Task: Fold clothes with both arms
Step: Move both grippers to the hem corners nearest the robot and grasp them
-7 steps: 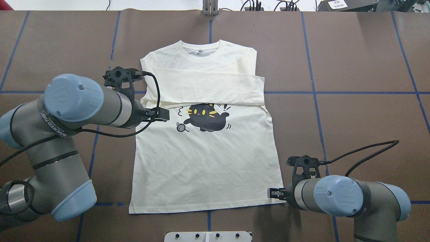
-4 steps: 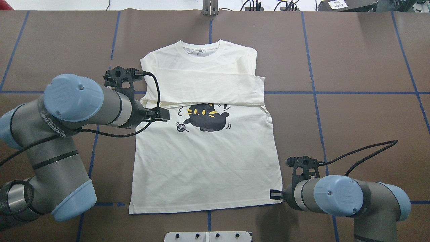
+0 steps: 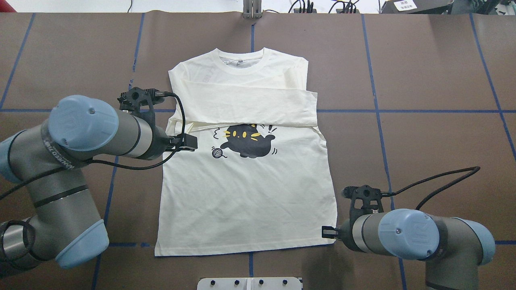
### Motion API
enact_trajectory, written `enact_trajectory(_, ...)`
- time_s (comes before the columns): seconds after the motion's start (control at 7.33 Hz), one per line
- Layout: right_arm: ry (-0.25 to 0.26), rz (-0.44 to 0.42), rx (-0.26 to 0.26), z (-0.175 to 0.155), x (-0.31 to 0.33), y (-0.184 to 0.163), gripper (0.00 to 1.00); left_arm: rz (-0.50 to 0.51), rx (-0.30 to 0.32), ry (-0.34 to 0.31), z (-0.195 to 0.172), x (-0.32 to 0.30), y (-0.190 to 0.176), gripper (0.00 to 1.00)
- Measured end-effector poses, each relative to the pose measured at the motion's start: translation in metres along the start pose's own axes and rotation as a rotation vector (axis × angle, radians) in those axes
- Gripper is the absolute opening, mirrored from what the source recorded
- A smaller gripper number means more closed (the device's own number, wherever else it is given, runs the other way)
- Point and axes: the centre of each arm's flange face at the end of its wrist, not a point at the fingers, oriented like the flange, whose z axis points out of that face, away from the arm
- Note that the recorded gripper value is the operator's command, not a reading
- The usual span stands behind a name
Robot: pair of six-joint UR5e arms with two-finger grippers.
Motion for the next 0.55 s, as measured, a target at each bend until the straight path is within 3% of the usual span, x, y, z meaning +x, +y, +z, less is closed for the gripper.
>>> enact_trajectory(0.27, -0.036, 0.001, 0.007, -0.016, -0.008, -0.003, 0.0, -0.16, -0.077, 0.018, 0.023, -0.038, 0.059, 0.91)
enact_trajectory(0.55, -0.051, 0.001, 0.013, -0.022, -0.011, -0.004, 0.0, -0.261, -0.121, -0.032, 0.051, -0.038, 0.139, 0.89)
